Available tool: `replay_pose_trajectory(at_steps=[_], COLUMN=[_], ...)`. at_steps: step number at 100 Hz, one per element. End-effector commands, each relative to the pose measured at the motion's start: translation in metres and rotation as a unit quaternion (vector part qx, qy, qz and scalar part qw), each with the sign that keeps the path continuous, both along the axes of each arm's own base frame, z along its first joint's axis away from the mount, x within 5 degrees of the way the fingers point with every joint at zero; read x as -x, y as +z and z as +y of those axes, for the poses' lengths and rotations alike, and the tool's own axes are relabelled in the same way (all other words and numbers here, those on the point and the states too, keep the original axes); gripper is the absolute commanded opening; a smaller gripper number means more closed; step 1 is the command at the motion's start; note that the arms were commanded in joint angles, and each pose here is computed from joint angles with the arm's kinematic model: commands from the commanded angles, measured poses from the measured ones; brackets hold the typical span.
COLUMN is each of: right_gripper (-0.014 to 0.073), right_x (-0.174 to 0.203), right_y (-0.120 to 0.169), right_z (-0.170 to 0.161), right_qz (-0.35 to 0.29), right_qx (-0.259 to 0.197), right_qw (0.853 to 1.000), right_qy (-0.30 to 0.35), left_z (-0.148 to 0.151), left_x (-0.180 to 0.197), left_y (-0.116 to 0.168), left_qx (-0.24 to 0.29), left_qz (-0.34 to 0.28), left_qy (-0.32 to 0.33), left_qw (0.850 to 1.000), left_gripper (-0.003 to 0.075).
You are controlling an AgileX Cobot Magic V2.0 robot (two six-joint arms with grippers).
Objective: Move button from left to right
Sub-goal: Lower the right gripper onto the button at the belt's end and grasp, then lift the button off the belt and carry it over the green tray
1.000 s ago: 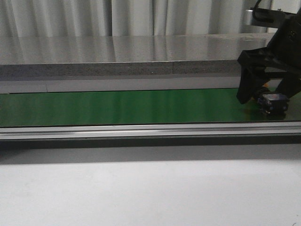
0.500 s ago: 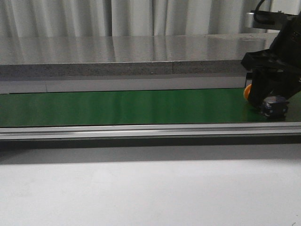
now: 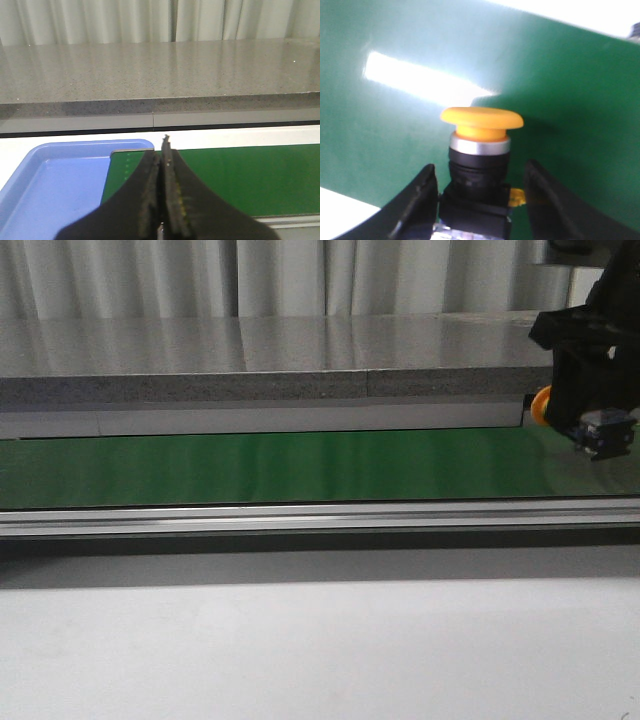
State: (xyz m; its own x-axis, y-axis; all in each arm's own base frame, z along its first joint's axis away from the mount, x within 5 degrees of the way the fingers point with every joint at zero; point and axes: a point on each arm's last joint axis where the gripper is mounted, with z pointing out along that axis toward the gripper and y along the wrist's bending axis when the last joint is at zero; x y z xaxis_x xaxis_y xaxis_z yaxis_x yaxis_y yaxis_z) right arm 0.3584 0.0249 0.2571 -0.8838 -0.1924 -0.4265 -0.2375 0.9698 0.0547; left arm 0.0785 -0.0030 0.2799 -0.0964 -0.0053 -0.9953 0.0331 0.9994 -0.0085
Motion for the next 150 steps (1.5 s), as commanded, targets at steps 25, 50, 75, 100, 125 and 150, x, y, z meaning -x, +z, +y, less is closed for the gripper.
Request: replay_pose_trajectory(at_steps=[25, 50, 75, 100, 125, 150], right_gripper=[0.0239, 0.0239, 0.0239, 0.0239, 0.0239, 0.0248], right_x=[0.000, 0.011, 0.023, 0.010, -0.004, -0.009], right_y=[0.048, 0.050, 0.055, 0.020, -0.020, -0.038], right_z=[-0.067, -0.137, -0.187, -0.202, -0.206, -0.205], right_qz=[-0.074, -0.092, -0.134, -0.101, -0.055, -0.037], right_qx=[0.027, 0.064, 0.082, 0.076, 0.046, 0.017], right_qw=[0.994, 0.980, 0.959, 0.961, 0.965, 0.964], right_qy=[-0.079, -0.166, -0.238, -0.247, -0.253, -0.264], left_z=[0.000, 0.000, 0.000, 0.000, 0.000, 0.000], left_x=[0.000, 0.000, 0.000, 0.000, 0.000, 0.000], left_y=[0.016, 0.016, 0.016, 0.016, 0.016, 0.016], left_qx=[0.008, 0.008, 0.008, 0.008, 0.008, 0.008], left_qz=[-0.052, -0.052, -0.052, -0.052, -0.052, -0.052], left_qy=[0.002, 0.002, 0.002, 0.002, 0.002, 0.002], left_qw=[0.999, 0.999, 0.999, 0.999, 0.999, 0.999], left_gripper=[-0.0020, -0.0020, -0.0020, -0.0020, -0.0020, -0.0020])
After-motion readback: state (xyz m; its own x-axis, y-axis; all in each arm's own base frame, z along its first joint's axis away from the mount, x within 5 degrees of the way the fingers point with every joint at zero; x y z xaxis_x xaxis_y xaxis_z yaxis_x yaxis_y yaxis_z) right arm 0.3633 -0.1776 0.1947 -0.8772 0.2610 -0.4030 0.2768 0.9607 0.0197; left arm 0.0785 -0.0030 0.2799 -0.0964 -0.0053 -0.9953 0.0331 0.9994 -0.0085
